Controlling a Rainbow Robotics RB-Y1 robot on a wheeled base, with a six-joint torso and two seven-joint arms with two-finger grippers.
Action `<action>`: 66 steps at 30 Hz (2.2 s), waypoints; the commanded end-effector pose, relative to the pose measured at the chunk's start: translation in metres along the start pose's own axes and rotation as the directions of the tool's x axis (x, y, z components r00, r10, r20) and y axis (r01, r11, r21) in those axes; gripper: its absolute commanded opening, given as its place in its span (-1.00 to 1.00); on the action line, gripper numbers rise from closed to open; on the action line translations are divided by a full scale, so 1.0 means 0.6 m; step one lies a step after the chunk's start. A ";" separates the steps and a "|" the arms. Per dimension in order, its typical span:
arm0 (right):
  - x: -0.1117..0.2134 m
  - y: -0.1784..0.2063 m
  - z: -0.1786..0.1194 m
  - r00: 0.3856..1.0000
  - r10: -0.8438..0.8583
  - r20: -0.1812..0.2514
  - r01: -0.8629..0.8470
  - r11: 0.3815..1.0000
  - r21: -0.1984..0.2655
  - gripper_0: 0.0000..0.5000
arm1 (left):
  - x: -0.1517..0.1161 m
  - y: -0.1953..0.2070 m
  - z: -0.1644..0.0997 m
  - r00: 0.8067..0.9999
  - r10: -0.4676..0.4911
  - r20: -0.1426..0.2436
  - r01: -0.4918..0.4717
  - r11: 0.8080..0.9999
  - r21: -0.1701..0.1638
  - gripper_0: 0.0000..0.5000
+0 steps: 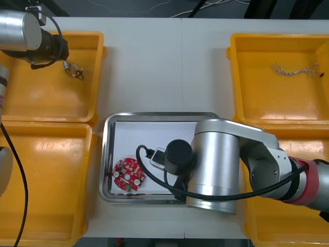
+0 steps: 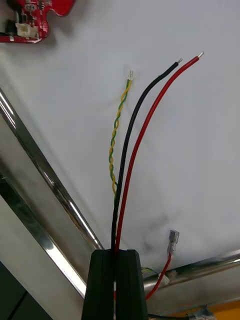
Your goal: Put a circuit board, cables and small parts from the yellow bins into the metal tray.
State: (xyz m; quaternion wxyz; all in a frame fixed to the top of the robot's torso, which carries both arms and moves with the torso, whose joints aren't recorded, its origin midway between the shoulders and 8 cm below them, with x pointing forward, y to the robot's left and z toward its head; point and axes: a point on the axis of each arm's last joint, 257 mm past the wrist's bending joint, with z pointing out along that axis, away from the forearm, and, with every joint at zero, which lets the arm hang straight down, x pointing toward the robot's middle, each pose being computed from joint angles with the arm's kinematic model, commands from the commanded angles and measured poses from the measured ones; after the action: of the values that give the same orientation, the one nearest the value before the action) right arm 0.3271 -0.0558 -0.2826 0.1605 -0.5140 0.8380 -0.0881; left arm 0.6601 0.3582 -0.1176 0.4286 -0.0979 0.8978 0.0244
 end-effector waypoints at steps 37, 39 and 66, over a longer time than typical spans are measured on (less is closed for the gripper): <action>-0.066 0.009 0.062 0.957 -0.274 0.098 0.268 0.961 0.071 0.72 | -0.055 -0.041 0.051 0.965 0.187 0.183 -0.189 0.982 -0.010 1.00; -0.069 0.002 0.053 0.958 -0.265 0.106 0.258 0.963 0.079 0.90 | -0.053 -0.049 0.052 0.965 0.190 0.181 -0.193 0.981 0.000 1.00; -0.030 -0.195 -0.141 0.973 0.172 0.154 -0.166 0.985 -0.052 0.98 | -0.041 -0.057 0.056 0.968 0.184 0.171 -0.190 0.981 0.020 1.00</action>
State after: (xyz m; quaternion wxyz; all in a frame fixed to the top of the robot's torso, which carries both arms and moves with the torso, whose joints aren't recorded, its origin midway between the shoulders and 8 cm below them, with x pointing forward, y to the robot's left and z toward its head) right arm 0.3890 -0.0760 -0.1916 0.1942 -0.4799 0.8552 -0.0253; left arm 0.6926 0.3507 -0.1573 0.4728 -0.0655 0.8778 0.0408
